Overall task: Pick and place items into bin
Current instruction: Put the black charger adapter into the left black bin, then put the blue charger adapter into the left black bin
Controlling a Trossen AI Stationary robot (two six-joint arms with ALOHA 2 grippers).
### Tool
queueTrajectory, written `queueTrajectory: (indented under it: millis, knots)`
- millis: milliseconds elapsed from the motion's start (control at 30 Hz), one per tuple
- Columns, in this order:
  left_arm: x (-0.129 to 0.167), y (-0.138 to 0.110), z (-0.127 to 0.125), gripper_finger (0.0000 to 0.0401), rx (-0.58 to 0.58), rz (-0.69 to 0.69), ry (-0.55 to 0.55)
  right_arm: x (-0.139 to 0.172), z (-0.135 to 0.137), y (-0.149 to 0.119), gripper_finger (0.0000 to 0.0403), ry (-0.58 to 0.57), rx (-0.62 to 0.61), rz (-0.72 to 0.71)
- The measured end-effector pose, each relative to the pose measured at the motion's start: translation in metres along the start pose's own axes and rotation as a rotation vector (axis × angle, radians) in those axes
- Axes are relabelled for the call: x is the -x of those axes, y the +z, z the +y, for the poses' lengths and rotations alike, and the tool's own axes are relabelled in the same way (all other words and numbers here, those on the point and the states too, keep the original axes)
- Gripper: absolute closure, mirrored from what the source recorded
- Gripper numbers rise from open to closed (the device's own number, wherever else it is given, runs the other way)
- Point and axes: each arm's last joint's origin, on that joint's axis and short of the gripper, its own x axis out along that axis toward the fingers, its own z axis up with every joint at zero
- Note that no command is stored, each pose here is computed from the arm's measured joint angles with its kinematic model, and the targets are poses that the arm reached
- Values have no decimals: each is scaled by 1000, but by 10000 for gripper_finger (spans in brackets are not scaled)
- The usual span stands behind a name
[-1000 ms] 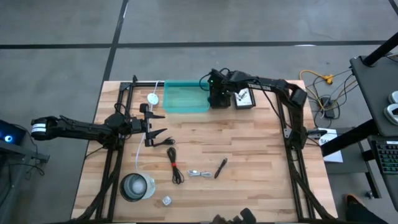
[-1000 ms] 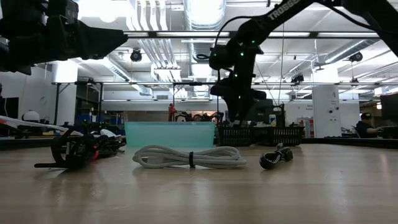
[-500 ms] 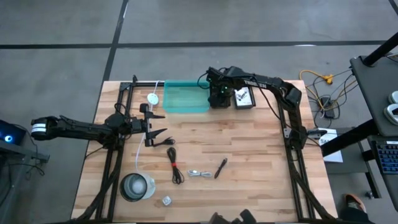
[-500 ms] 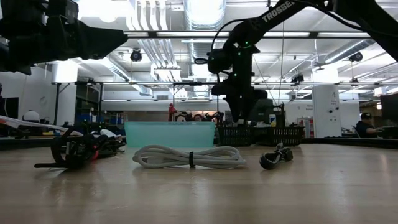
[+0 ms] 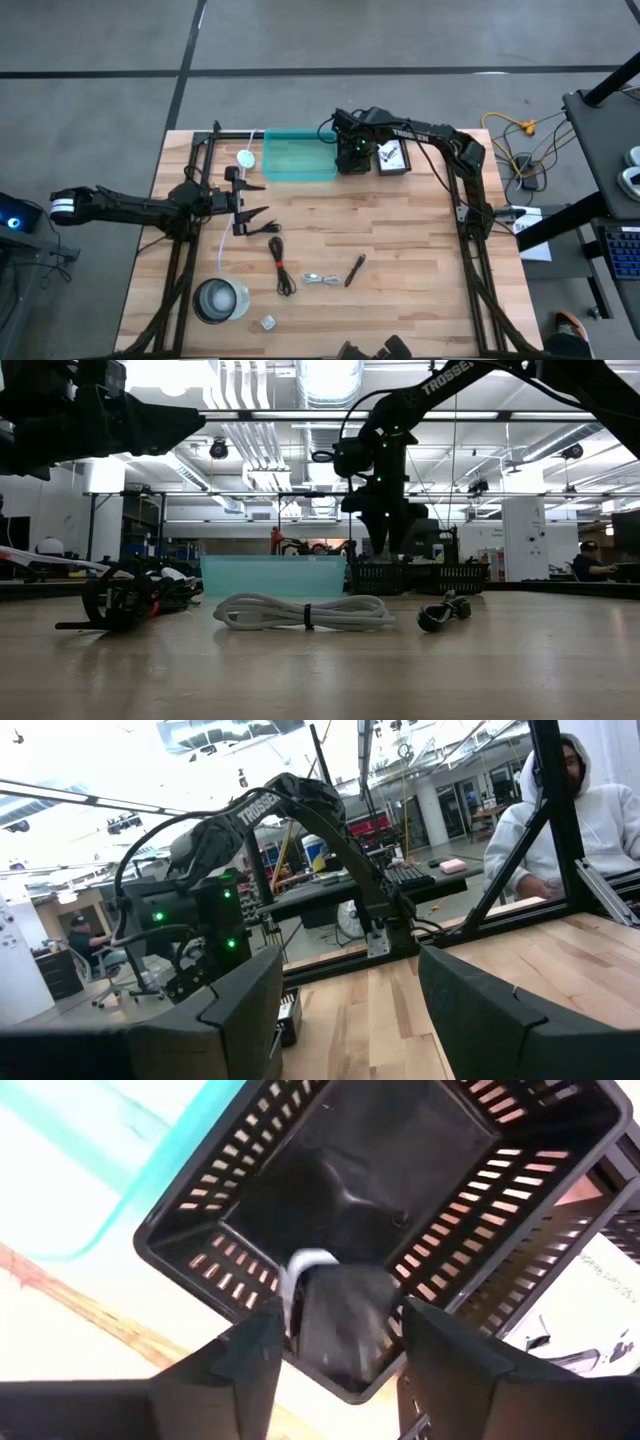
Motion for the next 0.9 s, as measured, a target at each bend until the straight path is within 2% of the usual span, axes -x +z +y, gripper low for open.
queueTrajectory:
  millis: [267, 367, 500, 600, 700, 800, 900]
  knots:
    - [0, 0, 0, 182, 0, 0, 0, 5, 0, 0, 166, 2, 23, -12]
    - [0, 0, 0, 182, 0, 0, 0, 21, 9, -4, 167, 14, 113, -85]
    - [0, 0, 0, 182, 0, 1, 0, 45, 35, -18, 177, 57, 309, -243]
    - [0, 0, 0, 182, 0, 1, 0, 64, 57, -40, 183, 114, 457, -380]
    - [0, 0, 0, 182, 0, 0, 1, 79, 73, -73, 187, 166, 569, -487]
    - [0, 0, 0, 182, 0, 1, 0, 85, 80, -113, 189, 229, 631, -572]
    - [0, 0, 0, 182, 1, 0, 0, 87, 79, -152, 189, 323, 640, -698]
